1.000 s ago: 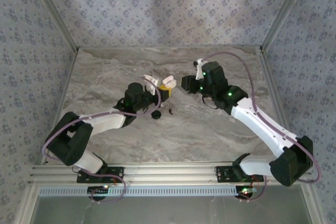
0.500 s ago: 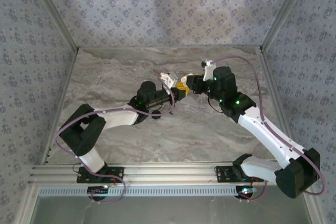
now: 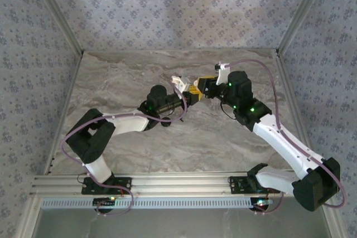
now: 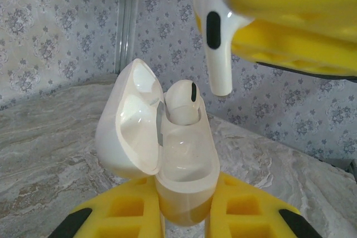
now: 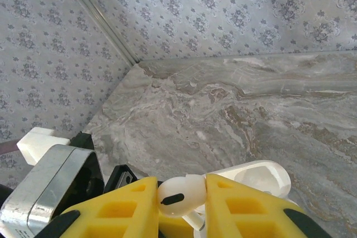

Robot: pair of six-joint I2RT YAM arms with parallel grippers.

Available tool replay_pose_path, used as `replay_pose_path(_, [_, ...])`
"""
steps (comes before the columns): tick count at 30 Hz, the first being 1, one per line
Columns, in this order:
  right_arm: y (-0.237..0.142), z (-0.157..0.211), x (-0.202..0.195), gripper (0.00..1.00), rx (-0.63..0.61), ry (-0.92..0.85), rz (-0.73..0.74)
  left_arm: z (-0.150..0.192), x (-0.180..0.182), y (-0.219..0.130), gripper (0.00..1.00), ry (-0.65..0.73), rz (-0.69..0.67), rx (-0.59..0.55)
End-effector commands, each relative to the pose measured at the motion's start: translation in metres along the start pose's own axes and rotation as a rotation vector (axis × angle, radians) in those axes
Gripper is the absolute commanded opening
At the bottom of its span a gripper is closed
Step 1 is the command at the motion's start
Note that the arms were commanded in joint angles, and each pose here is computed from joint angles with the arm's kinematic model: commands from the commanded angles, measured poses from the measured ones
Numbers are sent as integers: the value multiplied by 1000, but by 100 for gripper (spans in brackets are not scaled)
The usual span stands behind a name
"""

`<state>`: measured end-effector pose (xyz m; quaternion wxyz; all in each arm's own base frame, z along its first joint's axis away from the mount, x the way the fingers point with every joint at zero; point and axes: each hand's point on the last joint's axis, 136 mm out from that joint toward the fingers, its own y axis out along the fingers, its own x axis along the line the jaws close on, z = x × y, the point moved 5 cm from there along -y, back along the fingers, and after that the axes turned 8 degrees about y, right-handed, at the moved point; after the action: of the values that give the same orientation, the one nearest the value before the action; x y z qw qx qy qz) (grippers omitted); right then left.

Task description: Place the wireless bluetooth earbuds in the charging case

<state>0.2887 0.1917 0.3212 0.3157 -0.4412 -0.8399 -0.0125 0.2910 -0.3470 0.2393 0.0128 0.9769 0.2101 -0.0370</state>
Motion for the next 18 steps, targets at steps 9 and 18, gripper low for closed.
replay_pose_path(9, [8,3,-7,26,-2,-25,9,-27,-8,2,7,10,38,-105])
replay_pose_path(18, [13,13,-10,26,23,-18,2,-34,-6,1,7,-1,16,-138])
